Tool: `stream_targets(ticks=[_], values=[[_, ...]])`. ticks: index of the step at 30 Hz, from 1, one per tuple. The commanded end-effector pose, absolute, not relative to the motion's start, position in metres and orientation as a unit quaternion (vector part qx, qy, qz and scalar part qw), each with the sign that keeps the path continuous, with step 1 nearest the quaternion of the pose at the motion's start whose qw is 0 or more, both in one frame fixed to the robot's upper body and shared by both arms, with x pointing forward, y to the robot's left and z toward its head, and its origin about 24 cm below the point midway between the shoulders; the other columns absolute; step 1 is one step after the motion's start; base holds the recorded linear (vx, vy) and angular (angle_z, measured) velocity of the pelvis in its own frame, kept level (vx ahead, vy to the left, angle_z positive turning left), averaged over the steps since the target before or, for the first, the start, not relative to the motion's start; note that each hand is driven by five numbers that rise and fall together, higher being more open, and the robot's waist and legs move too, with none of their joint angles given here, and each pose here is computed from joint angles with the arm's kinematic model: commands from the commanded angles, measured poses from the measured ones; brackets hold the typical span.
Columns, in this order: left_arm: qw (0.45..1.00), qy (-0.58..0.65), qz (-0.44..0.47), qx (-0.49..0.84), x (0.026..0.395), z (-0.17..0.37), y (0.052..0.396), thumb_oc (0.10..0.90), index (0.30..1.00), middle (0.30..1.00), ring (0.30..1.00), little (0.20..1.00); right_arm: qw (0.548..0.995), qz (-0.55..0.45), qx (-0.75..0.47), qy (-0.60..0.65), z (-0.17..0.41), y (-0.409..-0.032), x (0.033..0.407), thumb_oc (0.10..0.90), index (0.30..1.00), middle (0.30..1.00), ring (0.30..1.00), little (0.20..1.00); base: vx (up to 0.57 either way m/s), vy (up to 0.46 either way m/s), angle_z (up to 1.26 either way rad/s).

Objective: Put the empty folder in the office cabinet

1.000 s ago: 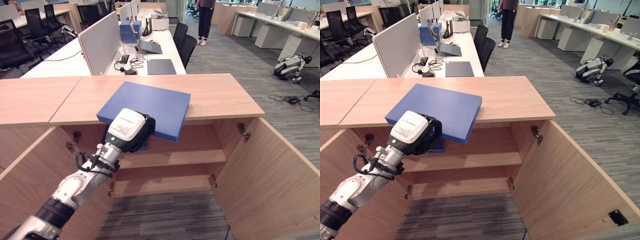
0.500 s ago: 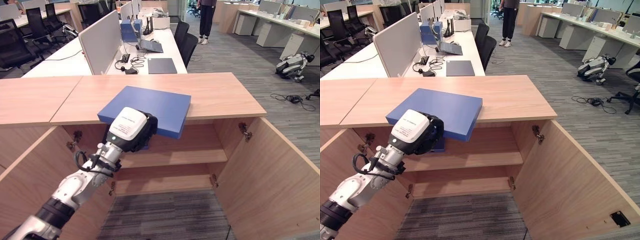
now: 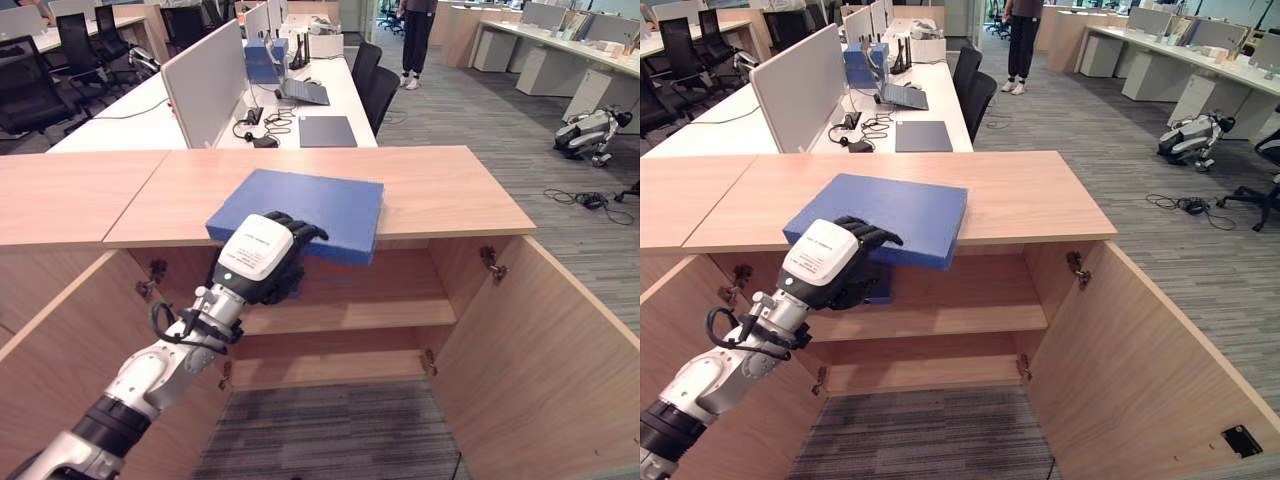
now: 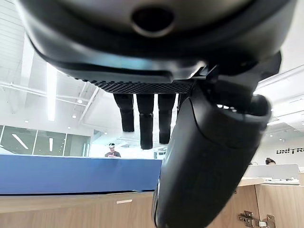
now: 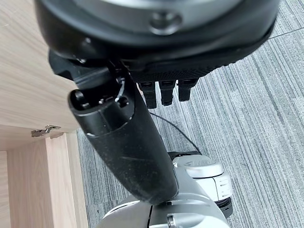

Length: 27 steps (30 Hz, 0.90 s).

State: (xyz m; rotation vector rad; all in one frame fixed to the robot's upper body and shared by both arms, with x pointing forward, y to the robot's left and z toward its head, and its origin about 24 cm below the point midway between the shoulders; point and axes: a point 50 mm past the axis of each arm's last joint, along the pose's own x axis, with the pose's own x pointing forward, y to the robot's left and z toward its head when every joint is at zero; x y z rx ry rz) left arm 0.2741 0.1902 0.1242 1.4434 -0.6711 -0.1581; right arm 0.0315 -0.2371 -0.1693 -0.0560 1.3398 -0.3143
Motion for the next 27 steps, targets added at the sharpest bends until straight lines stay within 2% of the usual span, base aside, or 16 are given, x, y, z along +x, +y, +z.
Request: stream_targets(ticks=[1,18,27], values=[[0.673,-0.411,0.033,0.615,0.294,0.198,0.185,0.8,0.9,0.9,0.9,0.9,0.802,-0.129,-0.034,0.582,-0.165,-0.239,0.067,0.8,0.9,0.9,0.9,0.9,-0.04,0.004,0.0],[0.653,-0.426,0.017,0.626,0.295,0.201,0.175,0.8,0.9,0.9,0.9,0.9,0.813,-0.103,-0.047,0.571,-0.164,-0.235,0.074,0.8,0.9,0.9,0.9,0.9,0.0,0.001,0.0],[0.644,-0.405,0.016,0.648,0.308,0.196,0.174,0.8,0.9,0.9,0.9,0.9,0.826,-0.088,-0.05,0.555,-0.162,-0.232,0.082,0.8,0.9,0.9,0.9,0.9,0.0,0.002,-0.01]])
